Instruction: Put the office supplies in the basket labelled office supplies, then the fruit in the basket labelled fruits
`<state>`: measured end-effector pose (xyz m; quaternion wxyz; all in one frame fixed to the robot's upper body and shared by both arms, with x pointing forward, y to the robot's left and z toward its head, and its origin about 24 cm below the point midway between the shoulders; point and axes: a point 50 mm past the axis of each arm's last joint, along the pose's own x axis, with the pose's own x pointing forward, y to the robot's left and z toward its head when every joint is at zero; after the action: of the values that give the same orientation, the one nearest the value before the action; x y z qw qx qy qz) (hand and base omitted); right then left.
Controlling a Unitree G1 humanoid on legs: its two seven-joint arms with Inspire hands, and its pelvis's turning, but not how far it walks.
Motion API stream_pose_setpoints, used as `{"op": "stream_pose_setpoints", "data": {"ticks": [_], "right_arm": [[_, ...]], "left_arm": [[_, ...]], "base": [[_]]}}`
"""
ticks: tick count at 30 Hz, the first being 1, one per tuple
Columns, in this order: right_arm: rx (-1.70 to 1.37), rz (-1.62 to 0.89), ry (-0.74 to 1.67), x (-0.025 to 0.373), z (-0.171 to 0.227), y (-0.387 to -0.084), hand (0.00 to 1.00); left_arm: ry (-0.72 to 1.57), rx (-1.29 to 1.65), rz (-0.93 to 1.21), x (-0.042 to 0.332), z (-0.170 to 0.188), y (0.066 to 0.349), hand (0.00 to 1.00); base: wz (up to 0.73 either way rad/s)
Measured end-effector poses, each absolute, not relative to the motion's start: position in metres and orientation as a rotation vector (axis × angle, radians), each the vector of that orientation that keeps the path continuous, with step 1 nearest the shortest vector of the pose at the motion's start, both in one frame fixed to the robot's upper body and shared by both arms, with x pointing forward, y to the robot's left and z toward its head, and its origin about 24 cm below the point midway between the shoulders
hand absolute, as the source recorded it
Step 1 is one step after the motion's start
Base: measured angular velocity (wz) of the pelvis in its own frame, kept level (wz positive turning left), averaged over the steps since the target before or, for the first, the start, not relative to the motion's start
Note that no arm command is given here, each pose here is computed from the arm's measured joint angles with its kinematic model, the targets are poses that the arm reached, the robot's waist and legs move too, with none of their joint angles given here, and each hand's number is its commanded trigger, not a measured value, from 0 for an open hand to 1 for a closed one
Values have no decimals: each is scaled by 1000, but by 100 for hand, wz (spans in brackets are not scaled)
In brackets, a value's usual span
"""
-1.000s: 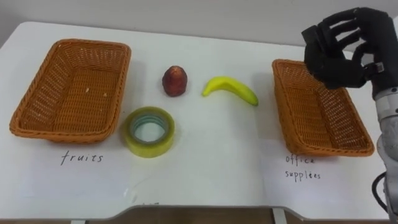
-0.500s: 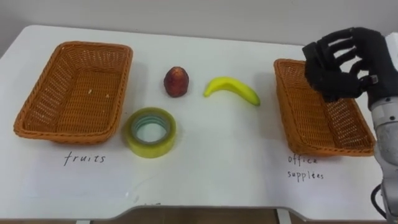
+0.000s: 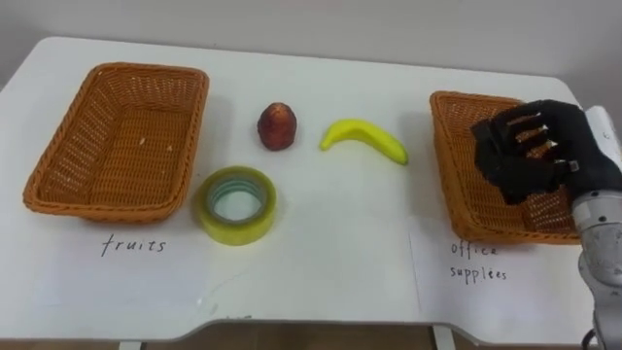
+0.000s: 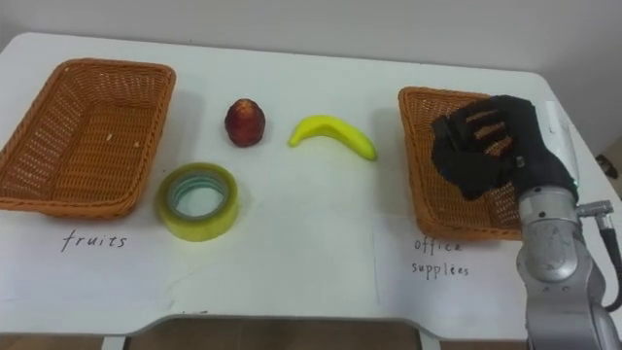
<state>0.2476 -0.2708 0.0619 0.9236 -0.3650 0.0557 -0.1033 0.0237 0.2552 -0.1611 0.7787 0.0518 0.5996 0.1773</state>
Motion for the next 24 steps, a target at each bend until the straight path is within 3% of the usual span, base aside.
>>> {"op": "stream_pose_setpoints", "data": {"ticks": [14,16,17,18,24], "right_arm": [[-737,-186,187,239,45,-273,100],[-740,-185,188,239,45,-273,74],[-739,-184,189,239,45,-273,24],[-740,-182,189,239,45,-273,0],[-741,-181,190,239,45,-273,0]], "left_arm": [[1290,113,389,25,-161,256,0],[1290,113,389,25,-161,256,0],[1290,113,389,25,-161,256,0],[1290,112,389,25,-161,256,0],[1289,109,391,26,-161,256,0]], "base": [[0],[0],[0],[0],[0]]}}
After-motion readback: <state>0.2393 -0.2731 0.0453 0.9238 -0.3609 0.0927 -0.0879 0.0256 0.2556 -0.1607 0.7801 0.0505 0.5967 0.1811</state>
